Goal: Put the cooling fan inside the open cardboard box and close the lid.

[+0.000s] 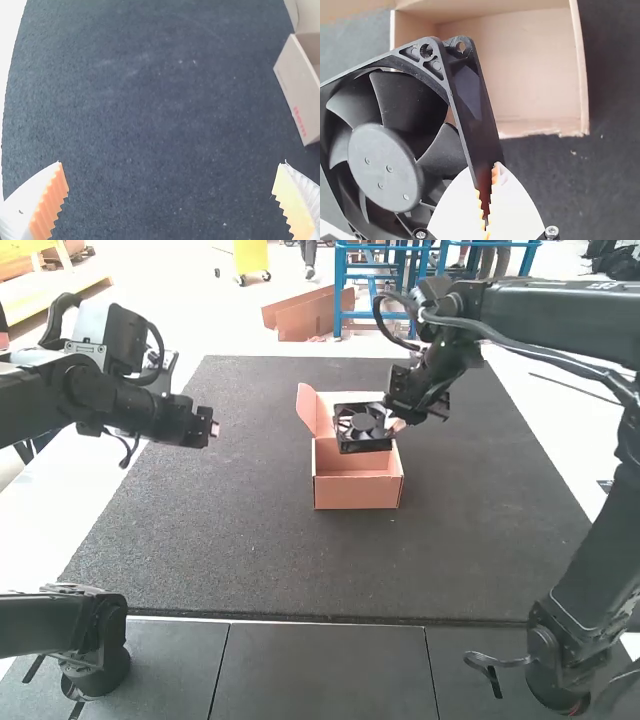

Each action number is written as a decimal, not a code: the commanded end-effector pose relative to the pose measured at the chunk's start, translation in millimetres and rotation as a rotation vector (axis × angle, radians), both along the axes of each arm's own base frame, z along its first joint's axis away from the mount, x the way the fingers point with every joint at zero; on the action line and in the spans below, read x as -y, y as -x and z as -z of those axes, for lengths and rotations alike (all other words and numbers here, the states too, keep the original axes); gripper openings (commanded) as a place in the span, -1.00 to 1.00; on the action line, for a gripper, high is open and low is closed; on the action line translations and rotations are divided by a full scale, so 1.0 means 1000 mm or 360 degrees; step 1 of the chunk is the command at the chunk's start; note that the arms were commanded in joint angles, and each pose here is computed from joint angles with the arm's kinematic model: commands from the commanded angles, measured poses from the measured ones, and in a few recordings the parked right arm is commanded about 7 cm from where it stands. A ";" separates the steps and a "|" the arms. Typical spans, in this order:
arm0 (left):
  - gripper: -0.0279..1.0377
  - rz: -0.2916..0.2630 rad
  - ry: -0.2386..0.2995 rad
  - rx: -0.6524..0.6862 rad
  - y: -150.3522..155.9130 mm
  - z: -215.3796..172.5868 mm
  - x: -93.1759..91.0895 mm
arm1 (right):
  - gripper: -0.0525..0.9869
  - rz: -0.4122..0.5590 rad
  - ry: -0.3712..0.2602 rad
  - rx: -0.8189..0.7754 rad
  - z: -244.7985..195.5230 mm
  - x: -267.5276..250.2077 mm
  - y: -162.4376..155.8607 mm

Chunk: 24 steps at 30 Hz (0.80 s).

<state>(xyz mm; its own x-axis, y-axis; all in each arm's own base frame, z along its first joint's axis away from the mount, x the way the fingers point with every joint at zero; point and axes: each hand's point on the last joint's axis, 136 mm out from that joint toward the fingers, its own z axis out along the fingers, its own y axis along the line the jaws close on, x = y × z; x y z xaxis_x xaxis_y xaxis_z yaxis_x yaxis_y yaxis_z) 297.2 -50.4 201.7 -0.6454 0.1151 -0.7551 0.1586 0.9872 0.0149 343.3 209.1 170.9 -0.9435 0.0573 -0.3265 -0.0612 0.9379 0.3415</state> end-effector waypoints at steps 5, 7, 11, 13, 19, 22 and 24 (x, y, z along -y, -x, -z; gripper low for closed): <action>0.87 0.0027 0.0015 0.0116 0.000 -0.029 0.003 | -0.93 0.0024 0.0045 0.0036 0.007 -0.016 -0.032; 0.87 0.0025 0.0020 0.0133 -0.001 -0.033 0.003 | -0.93 0.0030 0.0056 0.0019 0.013 -0.017 -0.038; 0.87 0.0027 0.0023 0.0160 -0.003 -0.039 0.003 | -0.93 0.0040 0.0070 0.0007 0.024 -0.020 -0.049; 0.87 0.0027 0.0025 0.0172 -0.004 -0.042 0.004 | -0.93 0.0045 0.0084 -0.0005 0.031 -0.021 -0.053; 0.87 0.0023 0.0027 0.0174 -0.004 -0.044 0.003 | -0.93 0.0064 0.0150 -0.0047 0.052 -0.017 -0.058; 0.87 0.0025 0.0030 0.0183 -0.004 -0.048 0.003 | -0.93 0.0070 0.0183 -0.0074 0.063 -0.015 -0.058; 0.87 0.0025 0.0031 0.0186 -0.004 -0.050 0.003 | -0.93 0.0068 0.0206 -0.0091 0.071 -0.014 -0.058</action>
